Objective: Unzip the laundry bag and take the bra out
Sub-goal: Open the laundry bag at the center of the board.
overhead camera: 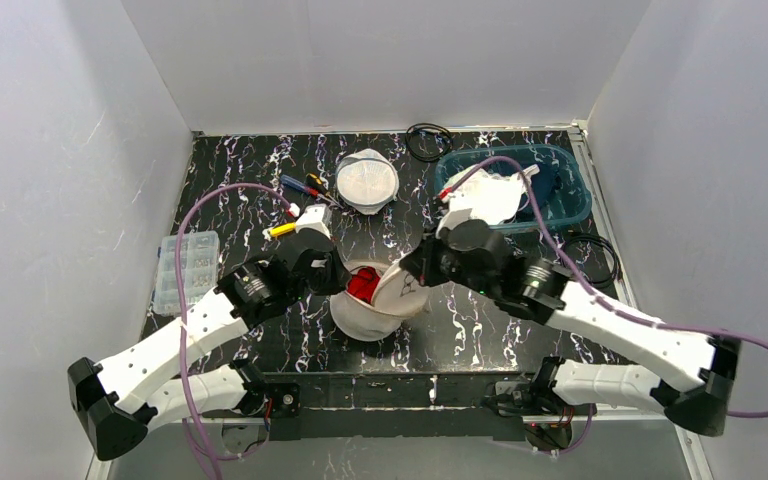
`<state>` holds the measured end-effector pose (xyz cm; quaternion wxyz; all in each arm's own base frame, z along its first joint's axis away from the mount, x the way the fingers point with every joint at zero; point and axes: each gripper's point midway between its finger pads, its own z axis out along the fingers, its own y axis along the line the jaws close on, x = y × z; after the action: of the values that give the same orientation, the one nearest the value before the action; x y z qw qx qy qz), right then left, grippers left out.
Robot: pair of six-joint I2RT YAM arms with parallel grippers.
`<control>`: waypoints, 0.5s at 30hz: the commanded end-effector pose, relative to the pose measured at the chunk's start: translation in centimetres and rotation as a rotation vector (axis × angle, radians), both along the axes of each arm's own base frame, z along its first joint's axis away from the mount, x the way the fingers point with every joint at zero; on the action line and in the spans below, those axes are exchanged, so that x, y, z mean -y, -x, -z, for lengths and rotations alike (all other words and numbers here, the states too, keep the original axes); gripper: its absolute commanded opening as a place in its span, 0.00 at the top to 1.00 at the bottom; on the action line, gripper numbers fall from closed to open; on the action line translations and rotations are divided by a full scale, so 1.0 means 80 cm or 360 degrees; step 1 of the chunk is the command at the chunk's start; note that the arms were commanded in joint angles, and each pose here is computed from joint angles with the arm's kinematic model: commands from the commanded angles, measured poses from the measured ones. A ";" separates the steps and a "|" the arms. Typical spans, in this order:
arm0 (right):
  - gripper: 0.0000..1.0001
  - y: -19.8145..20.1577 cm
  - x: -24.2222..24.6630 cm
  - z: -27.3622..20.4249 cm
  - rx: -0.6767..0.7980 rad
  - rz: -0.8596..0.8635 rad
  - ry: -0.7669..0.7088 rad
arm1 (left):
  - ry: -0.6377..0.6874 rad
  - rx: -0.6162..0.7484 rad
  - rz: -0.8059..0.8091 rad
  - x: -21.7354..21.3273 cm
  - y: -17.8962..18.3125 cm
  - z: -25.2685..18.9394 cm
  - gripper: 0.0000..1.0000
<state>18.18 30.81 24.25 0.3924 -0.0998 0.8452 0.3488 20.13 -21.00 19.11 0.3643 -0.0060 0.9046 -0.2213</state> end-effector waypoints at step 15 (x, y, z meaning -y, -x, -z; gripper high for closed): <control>0.81 0.021 0.233 0.031 0.0179 0.0650 0.0365 | 0.0001 0.0013 -0.0151 -0.024 0.001 0.047 1.00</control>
<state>15.62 16.28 21.64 0.4530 -0.0899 0.8639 0.2008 19.94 -19.21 15.38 0.3697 -0.0321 0.9078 -0.1952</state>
